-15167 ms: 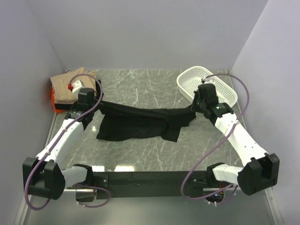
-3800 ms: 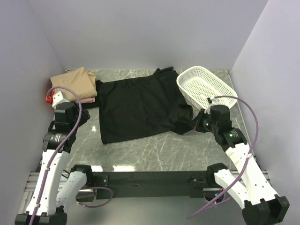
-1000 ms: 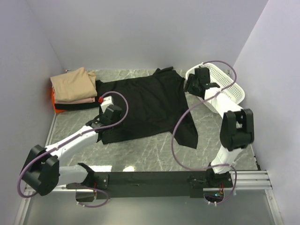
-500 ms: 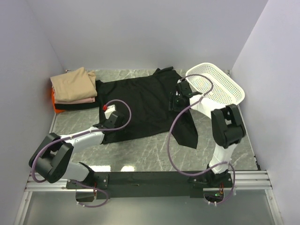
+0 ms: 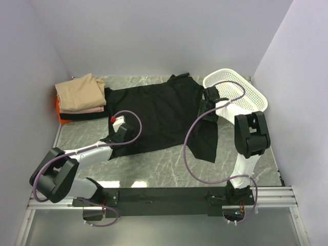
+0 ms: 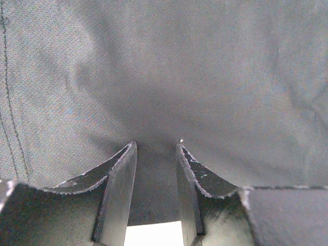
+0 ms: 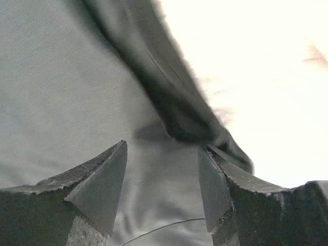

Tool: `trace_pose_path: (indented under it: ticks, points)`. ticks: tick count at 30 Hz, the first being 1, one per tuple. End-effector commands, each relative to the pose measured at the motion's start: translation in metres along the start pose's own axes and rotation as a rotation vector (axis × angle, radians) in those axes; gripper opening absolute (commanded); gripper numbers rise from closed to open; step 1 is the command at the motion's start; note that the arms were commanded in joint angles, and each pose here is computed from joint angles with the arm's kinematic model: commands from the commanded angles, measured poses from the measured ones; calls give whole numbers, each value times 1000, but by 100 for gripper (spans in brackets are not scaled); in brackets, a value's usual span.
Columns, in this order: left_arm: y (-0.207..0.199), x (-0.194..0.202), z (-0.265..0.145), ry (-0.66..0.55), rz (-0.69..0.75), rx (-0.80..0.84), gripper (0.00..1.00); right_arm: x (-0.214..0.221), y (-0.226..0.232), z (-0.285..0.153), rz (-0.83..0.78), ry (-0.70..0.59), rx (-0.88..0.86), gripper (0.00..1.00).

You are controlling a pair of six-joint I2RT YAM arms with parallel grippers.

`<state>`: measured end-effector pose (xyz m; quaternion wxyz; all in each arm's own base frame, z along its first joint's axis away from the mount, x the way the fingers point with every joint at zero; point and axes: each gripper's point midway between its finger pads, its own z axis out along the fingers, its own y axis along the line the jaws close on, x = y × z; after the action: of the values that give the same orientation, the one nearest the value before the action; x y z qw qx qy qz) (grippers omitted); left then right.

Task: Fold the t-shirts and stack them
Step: Flatten the tshirt out

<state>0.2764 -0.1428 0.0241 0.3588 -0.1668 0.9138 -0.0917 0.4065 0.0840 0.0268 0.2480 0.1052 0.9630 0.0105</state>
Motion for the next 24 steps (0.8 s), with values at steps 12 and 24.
trace_pose_path:
  ticks: [12, 24]
  points:
    - [1, -17, -11, -31, -13, -20, 42, -49, -33, -65, 58, -234, 113, 64]
    - [62, -17, -70, -141, -347, -207, 43, -12, -5, -128, 93, -321, -149, 65]
